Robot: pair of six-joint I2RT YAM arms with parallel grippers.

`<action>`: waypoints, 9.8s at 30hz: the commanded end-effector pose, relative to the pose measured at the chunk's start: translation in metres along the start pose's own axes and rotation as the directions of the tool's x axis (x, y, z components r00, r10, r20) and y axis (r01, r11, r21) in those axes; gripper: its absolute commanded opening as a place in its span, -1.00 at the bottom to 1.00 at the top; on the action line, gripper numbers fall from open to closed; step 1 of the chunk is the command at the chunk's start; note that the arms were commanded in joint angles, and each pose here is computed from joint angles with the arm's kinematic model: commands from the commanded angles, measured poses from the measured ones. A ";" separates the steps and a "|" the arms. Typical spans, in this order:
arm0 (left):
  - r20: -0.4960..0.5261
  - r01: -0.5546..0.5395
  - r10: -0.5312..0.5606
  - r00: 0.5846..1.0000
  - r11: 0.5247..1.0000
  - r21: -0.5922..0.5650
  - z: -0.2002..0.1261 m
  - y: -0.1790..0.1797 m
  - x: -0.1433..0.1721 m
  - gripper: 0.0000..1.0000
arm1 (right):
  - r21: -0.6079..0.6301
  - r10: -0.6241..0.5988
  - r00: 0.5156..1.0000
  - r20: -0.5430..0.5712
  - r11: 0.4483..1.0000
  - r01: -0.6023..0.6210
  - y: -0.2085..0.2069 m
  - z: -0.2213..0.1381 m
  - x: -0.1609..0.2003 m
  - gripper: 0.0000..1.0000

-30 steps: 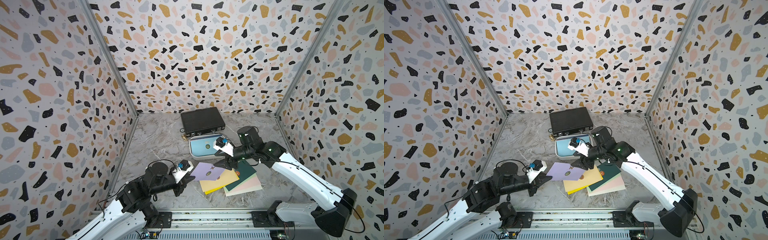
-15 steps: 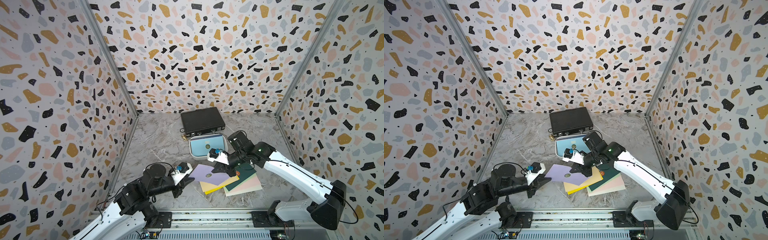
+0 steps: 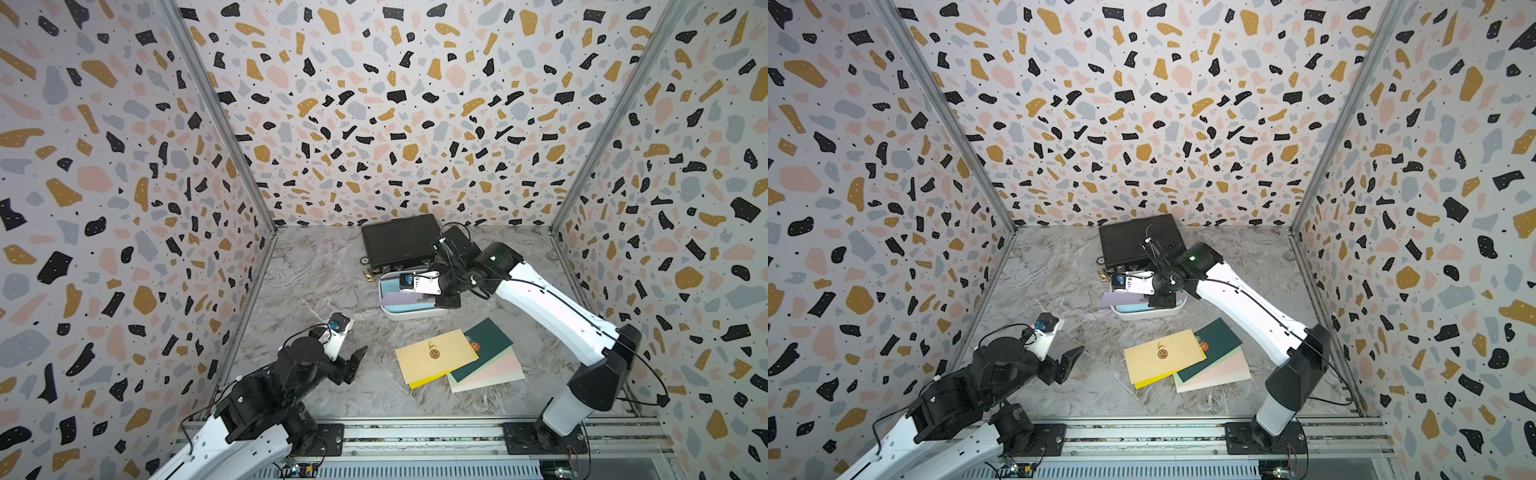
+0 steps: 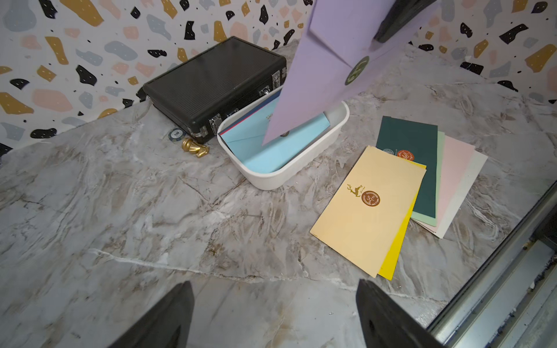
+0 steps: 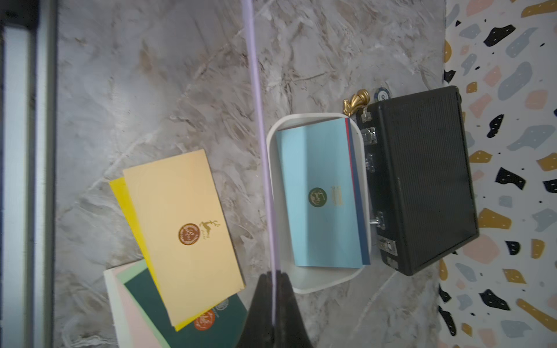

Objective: Put the sealed envelopes into the storage box
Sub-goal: Place the envelope in the storage box, then pick up the envelope from the center of the board, then place the envelope in the storage box.

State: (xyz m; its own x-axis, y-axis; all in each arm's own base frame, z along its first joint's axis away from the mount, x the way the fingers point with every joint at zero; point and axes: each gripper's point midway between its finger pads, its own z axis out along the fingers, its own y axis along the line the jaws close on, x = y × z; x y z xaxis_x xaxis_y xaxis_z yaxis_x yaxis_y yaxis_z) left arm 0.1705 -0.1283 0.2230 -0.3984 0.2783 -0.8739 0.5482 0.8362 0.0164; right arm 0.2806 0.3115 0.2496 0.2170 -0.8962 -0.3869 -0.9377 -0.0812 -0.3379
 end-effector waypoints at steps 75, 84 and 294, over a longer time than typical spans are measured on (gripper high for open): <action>0.011 0.015 -0.015 1.000 1.000 -0.010 0.004 0.002 0.001 0.92 | 0.178 0.083 0.977 -0.197 0.983 -0.048 -0.119 0.114 0.034 -0.34; -0.046 0.191 -0.194 0.980 0.980 -0.057 0.011 0.005 -0.004 0.98 | 0.505 0.532 0.804 0.265 0.634 -0.586 -0.145 -0.010 0.040 -0.18; -0.221 0.404 -0.417 0.882 0.909 -0.105 0.048 -0.007 0.049 0.69 | -0.200 0.296 0.940 0.168 0.944 -0.261 0.059 -0.045 0.023 -1.00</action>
State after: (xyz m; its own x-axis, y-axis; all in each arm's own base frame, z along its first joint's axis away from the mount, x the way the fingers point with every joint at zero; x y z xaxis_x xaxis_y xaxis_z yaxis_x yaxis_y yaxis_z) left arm 0.1865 -0.1860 0.1832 -0.6857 0.0010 -0.7279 0.4242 0.8132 -0.3984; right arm 0.2054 0.2718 0.2573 -0.0645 -0.7541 -0.6536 -0.9971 0.0759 0.0108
